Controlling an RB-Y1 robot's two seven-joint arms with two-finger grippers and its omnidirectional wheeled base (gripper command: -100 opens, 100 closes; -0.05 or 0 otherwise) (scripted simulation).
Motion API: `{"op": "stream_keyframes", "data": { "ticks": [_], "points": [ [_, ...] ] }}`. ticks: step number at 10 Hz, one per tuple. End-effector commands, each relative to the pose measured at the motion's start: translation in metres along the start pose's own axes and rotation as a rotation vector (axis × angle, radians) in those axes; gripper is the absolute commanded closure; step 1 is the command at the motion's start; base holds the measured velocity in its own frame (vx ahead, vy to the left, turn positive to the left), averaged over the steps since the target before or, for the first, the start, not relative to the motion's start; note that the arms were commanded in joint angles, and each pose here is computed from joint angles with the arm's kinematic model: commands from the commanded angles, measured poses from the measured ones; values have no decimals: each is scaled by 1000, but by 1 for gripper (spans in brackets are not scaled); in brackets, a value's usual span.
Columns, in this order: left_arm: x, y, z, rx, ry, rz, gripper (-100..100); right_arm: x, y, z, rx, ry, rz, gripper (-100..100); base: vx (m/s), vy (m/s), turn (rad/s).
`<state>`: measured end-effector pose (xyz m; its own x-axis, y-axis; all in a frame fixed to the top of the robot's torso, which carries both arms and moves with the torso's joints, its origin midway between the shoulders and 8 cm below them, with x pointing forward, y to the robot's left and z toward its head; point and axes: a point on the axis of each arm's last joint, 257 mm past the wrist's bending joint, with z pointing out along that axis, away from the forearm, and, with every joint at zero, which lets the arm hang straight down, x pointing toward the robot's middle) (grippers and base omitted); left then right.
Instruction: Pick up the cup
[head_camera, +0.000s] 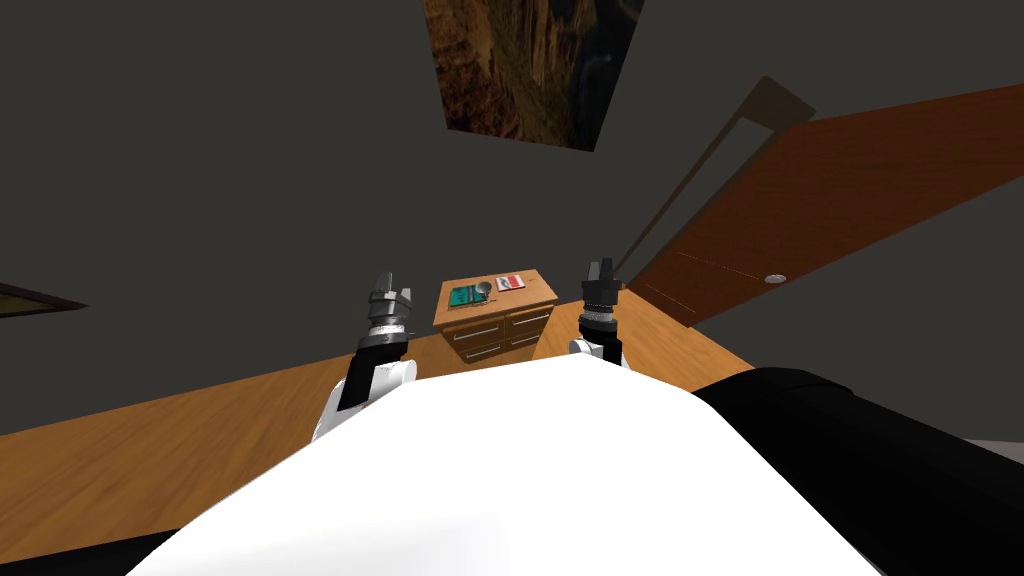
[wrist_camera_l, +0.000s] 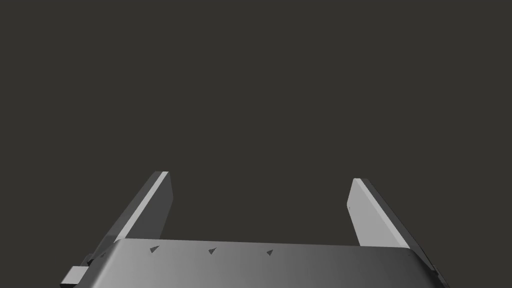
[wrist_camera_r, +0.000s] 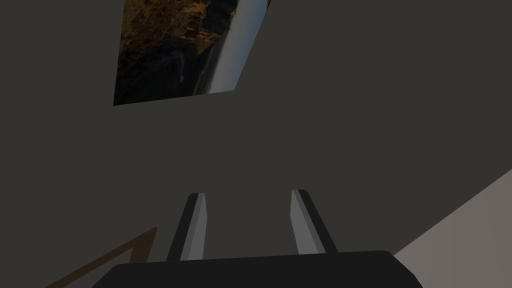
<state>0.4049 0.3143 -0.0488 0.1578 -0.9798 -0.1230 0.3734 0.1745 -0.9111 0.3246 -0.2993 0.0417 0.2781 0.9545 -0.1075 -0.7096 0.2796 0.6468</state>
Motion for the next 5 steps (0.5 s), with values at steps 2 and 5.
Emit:
{"op": "stream_keyframes", "data": {
  "ticks": [2, 5],
  "points": [
    [-1, 22, 5, -70, 11, 12, -100, 0, 0, 0, 0, 0, 0, 0, 3, -64, -43],
    [-4, 44, 9, -144, 17, 20, -100, 0, 0, 0, 0, 0, 0, 0, -1, -75, -27]
  ]
}}
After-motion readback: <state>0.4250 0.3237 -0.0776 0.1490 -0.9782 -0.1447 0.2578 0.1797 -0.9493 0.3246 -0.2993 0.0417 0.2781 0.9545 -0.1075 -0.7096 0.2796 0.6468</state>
